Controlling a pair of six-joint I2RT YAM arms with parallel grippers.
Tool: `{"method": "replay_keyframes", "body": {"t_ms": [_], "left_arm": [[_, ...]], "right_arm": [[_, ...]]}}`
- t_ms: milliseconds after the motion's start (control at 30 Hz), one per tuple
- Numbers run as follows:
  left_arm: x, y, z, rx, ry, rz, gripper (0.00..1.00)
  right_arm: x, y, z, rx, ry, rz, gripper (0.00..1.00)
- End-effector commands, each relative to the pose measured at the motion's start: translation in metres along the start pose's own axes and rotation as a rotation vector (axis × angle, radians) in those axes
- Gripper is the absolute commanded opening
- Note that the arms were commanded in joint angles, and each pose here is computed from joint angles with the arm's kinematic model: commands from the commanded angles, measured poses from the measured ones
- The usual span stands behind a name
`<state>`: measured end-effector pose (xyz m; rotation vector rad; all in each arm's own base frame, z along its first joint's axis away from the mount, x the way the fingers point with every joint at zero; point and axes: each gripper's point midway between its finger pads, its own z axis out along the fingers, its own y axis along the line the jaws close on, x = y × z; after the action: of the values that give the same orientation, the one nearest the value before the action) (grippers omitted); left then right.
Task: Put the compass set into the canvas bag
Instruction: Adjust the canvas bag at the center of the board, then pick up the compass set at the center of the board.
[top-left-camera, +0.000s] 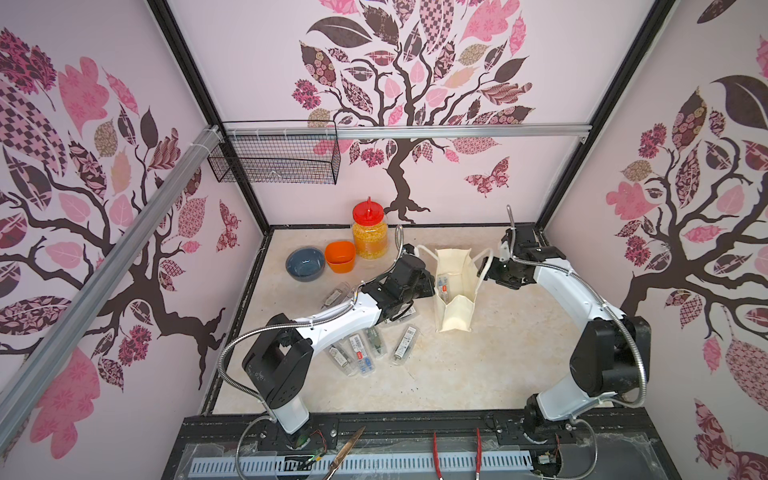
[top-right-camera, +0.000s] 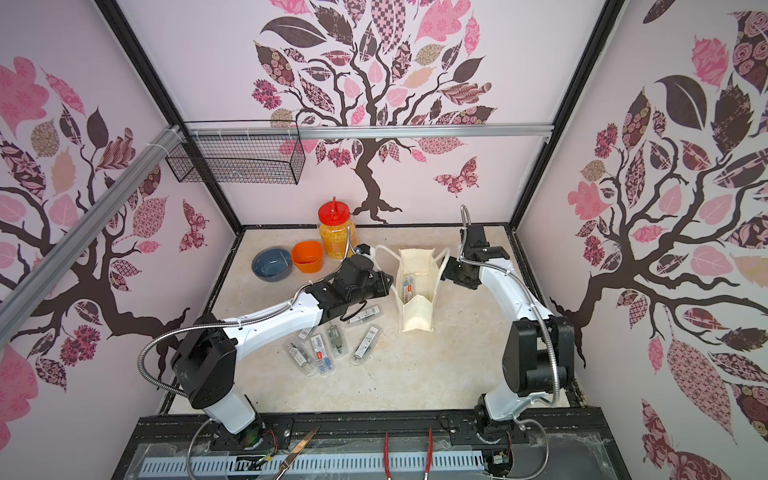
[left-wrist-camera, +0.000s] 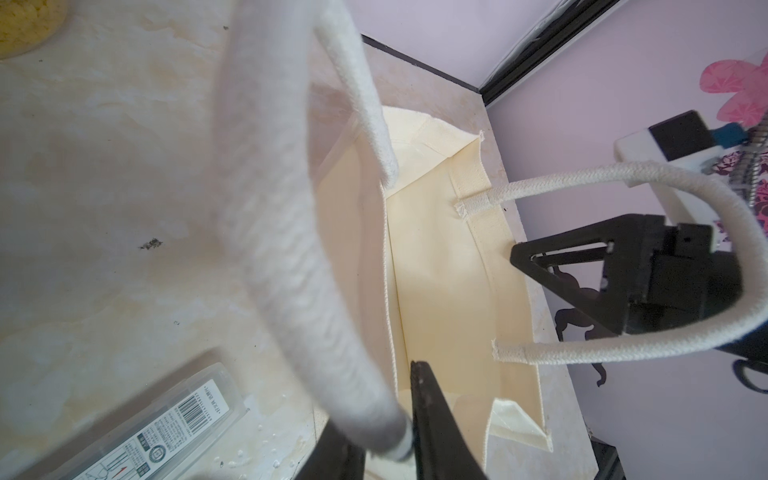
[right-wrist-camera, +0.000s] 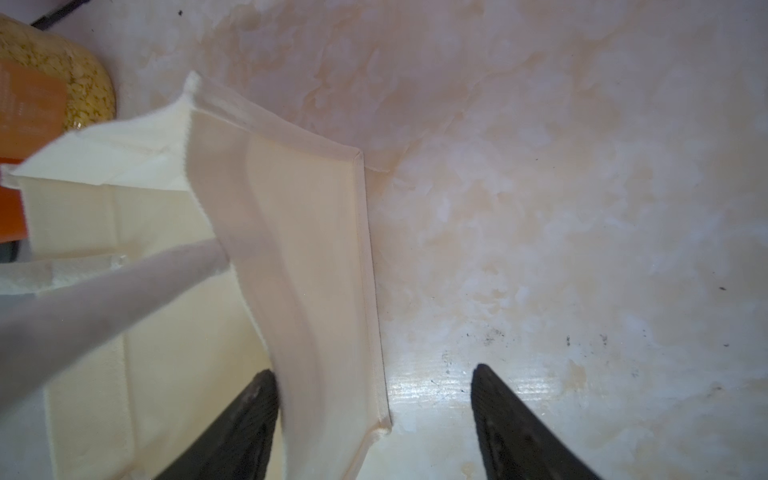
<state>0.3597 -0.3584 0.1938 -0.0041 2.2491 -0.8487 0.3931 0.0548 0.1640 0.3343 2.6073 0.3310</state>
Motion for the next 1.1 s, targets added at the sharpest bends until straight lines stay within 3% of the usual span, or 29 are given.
{"method": "replay_keyframes", "body": {"t_ms": [0, 167, 367, 533, 700, 833, 1067], "left_arm": [[-0.003, -0.003, -0.005, 0.011, -0.009, 0.005, 0.29], [-0.008, -0.008, -0.012, 0.025, -0.021, 0.019, 0.37], [-0.026, -0.014, -0.032, 0.019, -0.076, 0.072, 0.50], [-0.050, -0.020, -0.060, -0.020, -0.130, 0.174, 0.54], [-0.068, 0.000, -0.092, -0.078, -0.132, 0.232, 0.57], [-0.083, 0.048, -0.119, -0.141, -0.112, 0.164, 0.57], [-0.103, 0.138, -0.165, -0.228, -0.106, -0.051, 0.57]], "right_arm": [[-0.020, -0.007, -0.033, 0.040, -0.130, 0.004, 0.84], [-0.032, -0.018, -0.059, 0.093, -0.248, 0.017, 0.95], [-0.043, -0.019, -0.094, 0.103, -0.329, 0.037, 0.95], [-0.058, -0.018, -0.136, 0.131, -0.428, 0.026, 0.94], [-0.065, 0.018, -0.175, -0.025, -0.489, -0.075, 0.86], [-0.061, 0.079, -0.193, -0.123, -0.494, -0.287, 0.84], [0.011, 0.223, -0.192, -0.280, -0.472, -0.928, 0.83]]}}
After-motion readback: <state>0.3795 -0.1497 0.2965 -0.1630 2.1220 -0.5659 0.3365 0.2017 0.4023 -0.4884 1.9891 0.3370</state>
